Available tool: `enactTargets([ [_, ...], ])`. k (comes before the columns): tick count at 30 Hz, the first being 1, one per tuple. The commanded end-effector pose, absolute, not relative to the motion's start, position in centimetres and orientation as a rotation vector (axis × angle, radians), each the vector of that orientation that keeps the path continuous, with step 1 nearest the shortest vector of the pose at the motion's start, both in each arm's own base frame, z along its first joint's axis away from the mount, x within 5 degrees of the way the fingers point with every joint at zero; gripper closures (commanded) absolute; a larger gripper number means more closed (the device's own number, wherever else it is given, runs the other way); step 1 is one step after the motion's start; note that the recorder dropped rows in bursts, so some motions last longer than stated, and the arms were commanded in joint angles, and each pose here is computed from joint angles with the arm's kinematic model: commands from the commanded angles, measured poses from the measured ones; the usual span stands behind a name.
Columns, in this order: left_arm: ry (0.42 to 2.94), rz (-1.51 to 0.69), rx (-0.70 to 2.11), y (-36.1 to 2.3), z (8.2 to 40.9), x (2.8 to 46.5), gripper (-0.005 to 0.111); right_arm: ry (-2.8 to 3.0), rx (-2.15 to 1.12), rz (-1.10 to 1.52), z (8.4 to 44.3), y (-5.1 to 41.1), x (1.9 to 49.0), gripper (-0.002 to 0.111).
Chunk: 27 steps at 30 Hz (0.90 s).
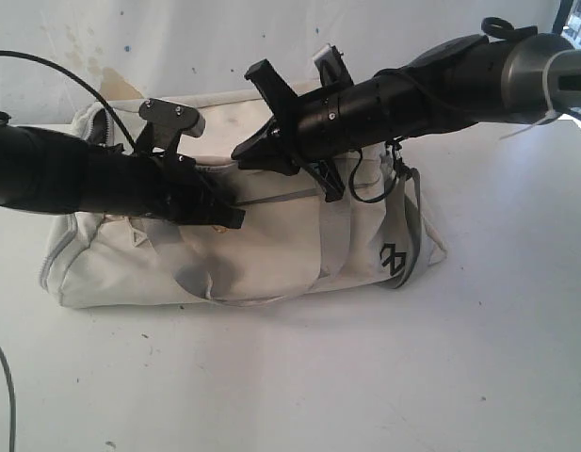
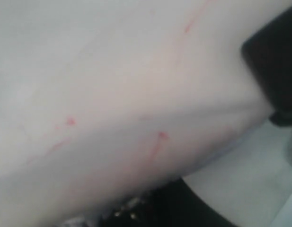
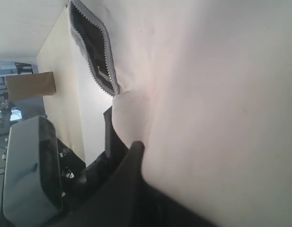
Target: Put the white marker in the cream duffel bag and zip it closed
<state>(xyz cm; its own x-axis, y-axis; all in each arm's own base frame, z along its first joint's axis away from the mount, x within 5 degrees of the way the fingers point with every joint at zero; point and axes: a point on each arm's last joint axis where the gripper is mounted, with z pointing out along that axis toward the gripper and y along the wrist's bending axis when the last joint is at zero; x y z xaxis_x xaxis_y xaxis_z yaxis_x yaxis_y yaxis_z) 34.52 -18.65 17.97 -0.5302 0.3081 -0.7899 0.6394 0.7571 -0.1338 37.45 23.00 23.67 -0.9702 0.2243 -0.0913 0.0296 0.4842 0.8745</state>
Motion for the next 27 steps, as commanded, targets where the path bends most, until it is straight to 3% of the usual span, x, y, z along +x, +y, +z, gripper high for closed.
enactTargets([
  [1, 2.192, -0.551, 0.744, -18.3, 18.1, 33.0, 0.107, 2.551, 0.112, 1.439, 24.1, 22.7, 37.0, 0.108],
  [9, 2.305, -0.627, 0.9, -17.8, 18.7, 29.8, 0.107, 2.581, 0.052, 1.301, 23.5, 22.3, 37.2, 0.108],
  [27, 2.473, -0.476, 0.902, -15.6, 21.3, 27.8, 0.107, 2.626, -0.021, 1.125, 22.7, 21.6, 37.3, 0.108],
])
